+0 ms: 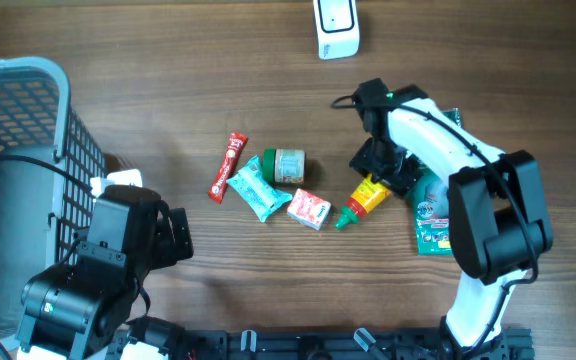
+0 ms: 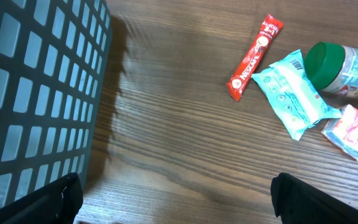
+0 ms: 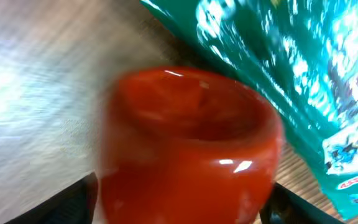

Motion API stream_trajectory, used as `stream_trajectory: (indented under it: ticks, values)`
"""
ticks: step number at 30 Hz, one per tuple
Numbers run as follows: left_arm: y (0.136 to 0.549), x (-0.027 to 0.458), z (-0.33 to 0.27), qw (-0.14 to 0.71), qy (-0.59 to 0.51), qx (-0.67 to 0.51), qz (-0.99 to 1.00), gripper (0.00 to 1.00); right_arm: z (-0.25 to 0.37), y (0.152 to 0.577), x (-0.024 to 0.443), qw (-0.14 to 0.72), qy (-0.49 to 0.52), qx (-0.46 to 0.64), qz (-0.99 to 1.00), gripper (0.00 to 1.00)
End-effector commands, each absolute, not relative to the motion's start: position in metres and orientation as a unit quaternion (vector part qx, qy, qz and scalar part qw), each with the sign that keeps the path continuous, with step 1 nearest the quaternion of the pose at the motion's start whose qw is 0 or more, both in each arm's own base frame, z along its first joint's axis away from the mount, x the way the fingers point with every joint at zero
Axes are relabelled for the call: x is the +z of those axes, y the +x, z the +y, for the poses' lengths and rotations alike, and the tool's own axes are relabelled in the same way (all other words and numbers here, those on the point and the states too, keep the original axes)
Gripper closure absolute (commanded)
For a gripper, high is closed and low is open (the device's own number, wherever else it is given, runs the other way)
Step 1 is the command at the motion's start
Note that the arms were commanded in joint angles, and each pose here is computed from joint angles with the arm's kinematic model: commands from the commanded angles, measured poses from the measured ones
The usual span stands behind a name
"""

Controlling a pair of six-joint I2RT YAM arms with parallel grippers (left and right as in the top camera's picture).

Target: Scan the item barcode

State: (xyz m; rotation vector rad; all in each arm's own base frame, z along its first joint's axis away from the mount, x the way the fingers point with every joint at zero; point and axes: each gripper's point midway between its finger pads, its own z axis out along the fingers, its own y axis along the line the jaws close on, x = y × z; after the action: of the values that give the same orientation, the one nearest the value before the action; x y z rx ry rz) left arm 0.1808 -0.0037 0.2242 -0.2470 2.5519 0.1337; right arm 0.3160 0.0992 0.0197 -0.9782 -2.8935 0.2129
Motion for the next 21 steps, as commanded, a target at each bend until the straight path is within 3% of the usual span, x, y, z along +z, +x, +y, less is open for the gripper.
stream_trajectory:
  ticks: [1, 8, 14, 18, 21]
  values:
    - [0.181, 0.225, -0.005, 0.284, -0.099, 0.044, 0.953, 0.00, 0.100, 0.336, 0.031, 0.019, -0.267, 0.050, -0.962, 0.14]
    - [0.181, 0.225, -0.005, 0.284, -0.099, 0.044, 0.953, 0.00, 0.092, 0.337, 0.009, -0.004, -0.264, 0.060, -0.963, 0.14]
    - [0.181, 0.225, -0.005, 0.284, -0.099, 0.044, 0.953, 0.00, 0.093, 0.328, -0.015, -0.002, -0.256, 0.046, -0.966, 0.41]
    - [0.181, 0.225, -0.005, 0.284, -0.099, 0.044, 0.953, 0.00, 0.112, 0.333, -0.003, 0.015, -0.222, -0.002, -0.975, 0.59]
    - [0.181, 0.225, -0.005, 0.284, -0.099, 0.044, 0.953, 0.00, 0.135, 0.336, 0.019, 0.040, -0.179, -0.063, -0.981, 0.65]
